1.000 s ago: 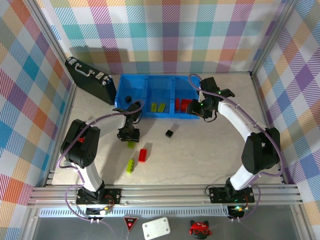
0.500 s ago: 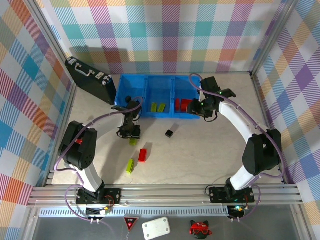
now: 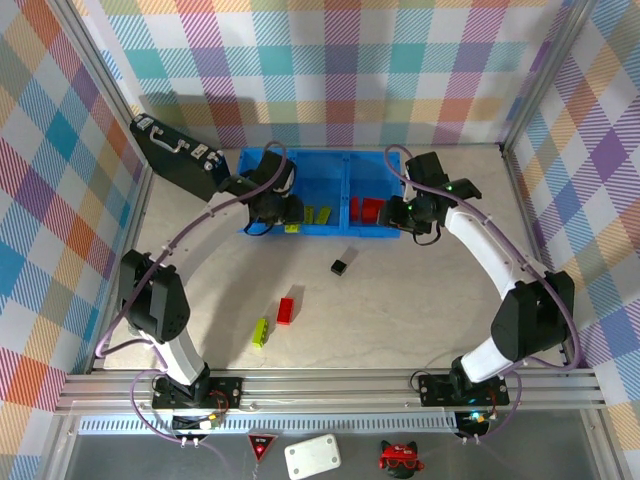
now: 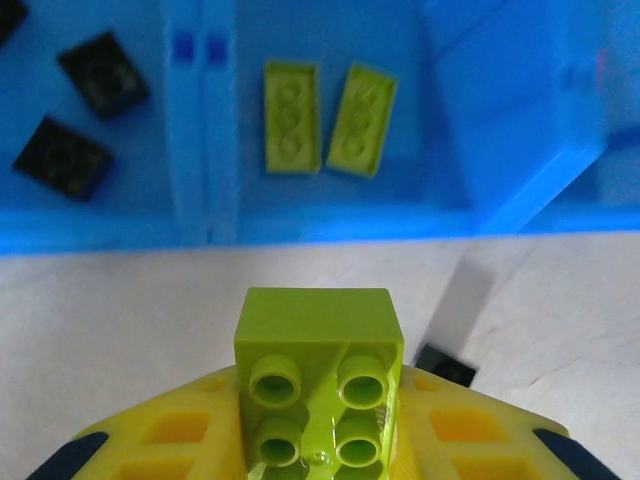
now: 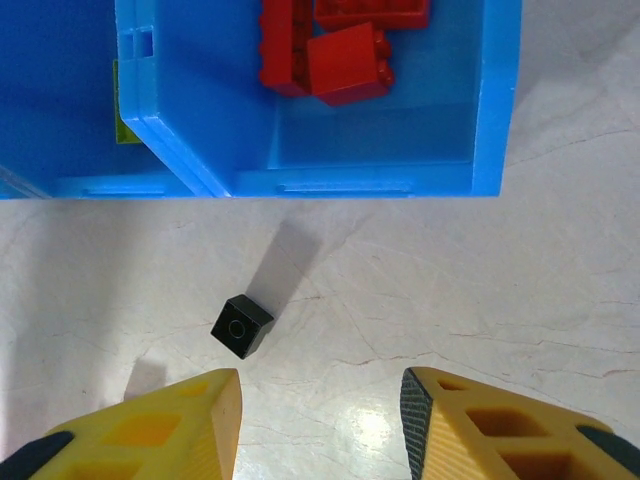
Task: Sort the legos into containers by color
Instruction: Place the lego in the container.
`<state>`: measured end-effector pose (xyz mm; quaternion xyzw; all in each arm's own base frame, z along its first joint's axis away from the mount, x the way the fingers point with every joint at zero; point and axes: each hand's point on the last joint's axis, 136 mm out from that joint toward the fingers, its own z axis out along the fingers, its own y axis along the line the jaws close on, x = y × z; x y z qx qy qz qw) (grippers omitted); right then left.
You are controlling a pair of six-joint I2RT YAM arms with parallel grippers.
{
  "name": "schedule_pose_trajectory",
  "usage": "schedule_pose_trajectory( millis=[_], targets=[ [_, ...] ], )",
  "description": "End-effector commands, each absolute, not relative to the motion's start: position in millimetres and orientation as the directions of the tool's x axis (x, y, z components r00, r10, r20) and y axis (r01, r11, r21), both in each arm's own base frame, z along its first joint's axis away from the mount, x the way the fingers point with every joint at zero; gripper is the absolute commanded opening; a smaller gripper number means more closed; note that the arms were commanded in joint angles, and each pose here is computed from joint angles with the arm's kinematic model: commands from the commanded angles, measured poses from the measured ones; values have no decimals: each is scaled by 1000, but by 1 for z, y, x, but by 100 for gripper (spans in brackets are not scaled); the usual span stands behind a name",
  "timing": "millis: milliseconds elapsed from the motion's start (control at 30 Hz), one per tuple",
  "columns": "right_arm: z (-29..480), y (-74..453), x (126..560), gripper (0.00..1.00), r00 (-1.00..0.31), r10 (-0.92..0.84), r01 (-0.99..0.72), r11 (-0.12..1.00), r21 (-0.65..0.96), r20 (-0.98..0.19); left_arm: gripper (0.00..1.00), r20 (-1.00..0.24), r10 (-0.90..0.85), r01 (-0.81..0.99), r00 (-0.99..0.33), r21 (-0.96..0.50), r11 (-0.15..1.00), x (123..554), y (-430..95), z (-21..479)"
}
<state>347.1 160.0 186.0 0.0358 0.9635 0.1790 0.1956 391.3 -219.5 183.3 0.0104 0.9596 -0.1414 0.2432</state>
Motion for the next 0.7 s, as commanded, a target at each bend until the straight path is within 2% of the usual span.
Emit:
schedule_pose_trajectory(
  millis=[0, 333, 667],
  targets=[
    [191, 155, 337, 47, -920, 147, 12, 938, 346, -365, 32, -484, -82, 81, -871, -306, 949, 413, -242, 184],
    [192, 149, 329, 47, -916, 151, 17, 940, 340, -372, 32, -485, -98, 146, -869, -441, 885, 470, -304, 164],
    [194, 146, 325, 47, -917, 145, 15, 944, 331, -373, 34, -448, -48, 176, -893, -444, 879, 493, -324, 107]
  ],
)
